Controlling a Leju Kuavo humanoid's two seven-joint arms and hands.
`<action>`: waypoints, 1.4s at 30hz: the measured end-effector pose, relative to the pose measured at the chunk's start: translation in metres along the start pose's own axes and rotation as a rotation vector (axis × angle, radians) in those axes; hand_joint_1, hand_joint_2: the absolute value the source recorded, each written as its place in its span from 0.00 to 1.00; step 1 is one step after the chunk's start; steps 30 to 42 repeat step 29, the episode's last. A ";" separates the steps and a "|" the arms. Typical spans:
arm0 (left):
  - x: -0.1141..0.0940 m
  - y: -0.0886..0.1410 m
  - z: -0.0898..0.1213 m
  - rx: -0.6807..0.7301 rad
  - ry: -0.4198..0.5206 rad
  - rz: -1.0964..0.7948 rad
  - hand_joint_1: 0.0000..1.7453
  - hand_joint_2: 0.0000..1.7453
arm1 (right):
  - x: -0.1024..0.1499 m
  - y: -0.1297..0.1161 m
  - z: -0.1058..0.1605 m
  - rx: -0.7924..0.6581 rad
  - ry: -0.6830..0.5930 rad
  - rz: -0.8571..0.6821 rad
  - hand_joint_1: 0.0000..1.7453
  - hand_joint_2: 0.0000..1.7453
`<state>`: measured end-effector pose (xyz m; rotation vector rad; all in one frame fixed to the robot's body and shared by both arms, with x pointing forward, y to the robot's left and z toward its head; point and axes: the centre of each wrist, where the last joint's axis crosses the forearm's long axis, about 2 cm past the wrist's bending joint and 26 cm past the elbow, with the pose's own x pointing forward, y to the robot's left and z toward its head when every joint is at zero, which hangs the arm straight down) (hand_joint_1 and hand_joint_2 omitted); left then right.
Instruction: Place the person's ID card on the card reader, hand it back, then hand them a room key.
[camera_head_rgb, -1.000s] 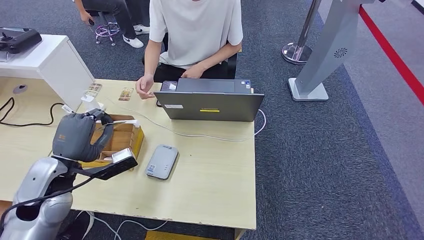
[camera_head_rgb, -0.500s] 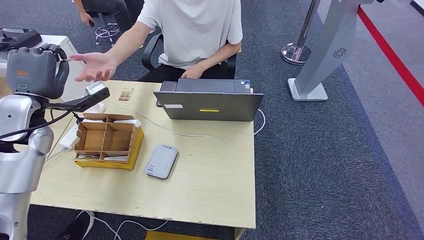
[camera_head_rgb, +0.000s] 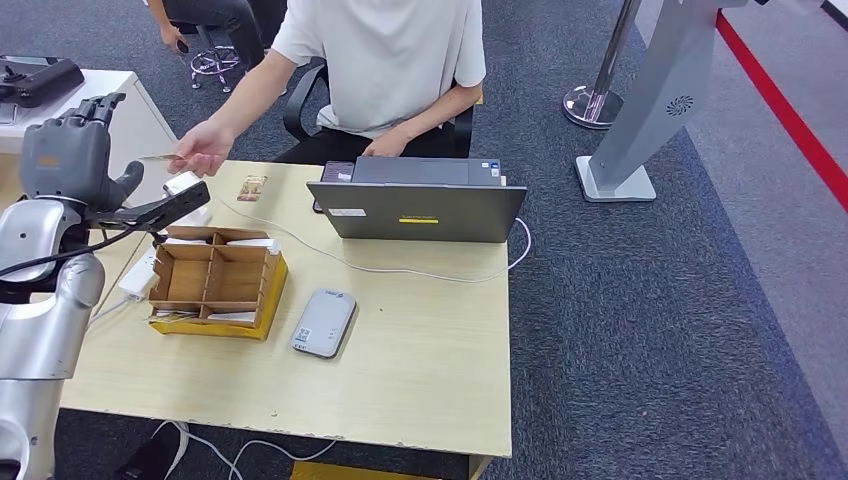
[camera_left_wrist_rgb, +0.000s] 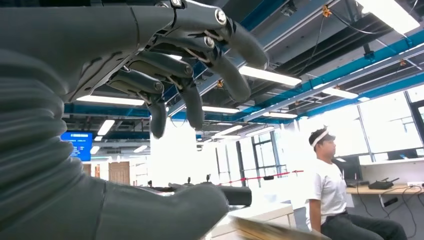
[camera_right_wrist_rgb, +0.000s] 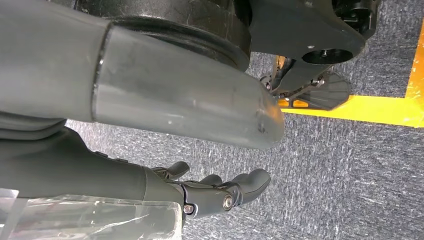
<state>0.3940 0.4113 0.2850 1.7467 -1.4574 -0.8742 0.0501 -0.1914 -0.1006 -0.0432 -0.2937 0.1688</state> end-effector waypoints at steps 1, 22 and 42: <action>-0.001 -0.002 0.002 -0.002 -0.001 0.003 0.00 1.00 | 0.000 0.000 0.000 0.000 0.000 0.001 0.00 0.00; -0.191 0.041 0.103 0.002 0.220 0.301 0.00 1.00 | -0.007 -0.008 -0.001 -0.022 -0.018 -0.020 0.00 0.00; -0.321 0.097 0.202 0.193 0.532 0.415 0.00 1.00 | -0.025 -0.021 -0.001 -0.040 0.037 -0.013 0.00 0.00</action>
